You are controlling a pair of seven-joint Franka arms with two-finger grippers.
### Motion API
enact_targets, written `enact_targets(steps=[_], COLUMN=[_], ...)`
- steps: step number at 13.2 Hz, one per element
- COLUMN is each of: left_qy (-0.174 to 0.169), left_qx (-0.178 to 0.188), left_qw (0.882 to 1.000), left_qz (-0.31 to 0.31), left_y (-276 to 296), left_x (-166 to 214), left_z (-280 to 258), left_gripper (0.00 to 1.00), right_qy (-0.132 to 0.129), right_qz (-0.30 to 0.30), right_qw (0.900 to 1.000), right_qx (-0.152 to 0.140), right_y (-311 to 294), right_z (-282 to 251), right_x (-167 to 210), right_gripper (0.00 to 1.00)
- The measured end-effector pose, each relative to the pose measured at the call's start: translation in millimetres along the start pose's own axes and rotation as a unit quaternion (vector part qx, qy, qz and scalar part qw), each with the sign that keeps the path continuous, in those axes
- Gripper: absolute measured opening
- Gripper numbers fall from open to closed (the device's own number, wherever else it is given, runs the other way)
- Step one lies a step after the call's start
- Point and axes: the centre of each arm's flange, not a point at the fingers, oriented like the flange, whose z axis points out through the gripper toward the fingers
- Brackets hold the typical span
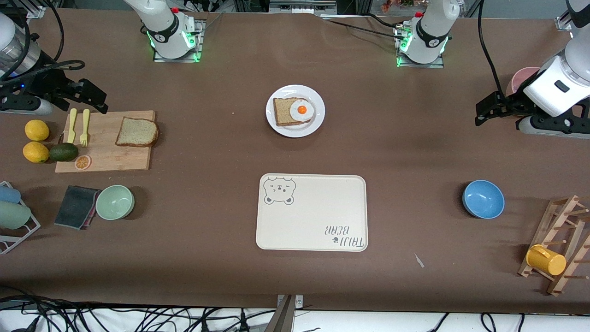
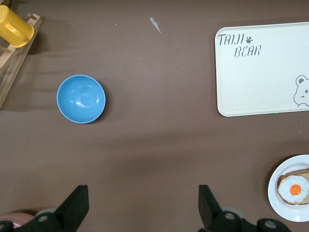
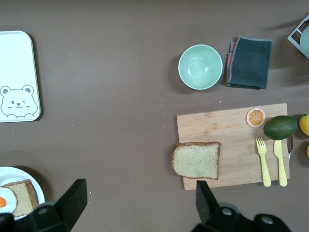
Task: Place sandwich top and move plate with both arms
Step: 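Move the right gripper toward the bread slice on the cutting board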
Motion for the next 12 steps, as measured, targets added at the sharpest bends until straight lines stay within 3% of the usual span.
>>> enact_targets(steps=[12], left_qy=[-0.001], left_qx=[0.0], left_qw=[1.0], left_qz=[0.0], left_y=[0], left_x=[0], left_z=[0], left_gripper=[1.0], right_qy=[-0.005], right_qz=[0.014], right_qw=[1.0], right_qx=[-0.002], right_y=[16], right_z=[5], right_x=[4], right_gripper=[1.0])
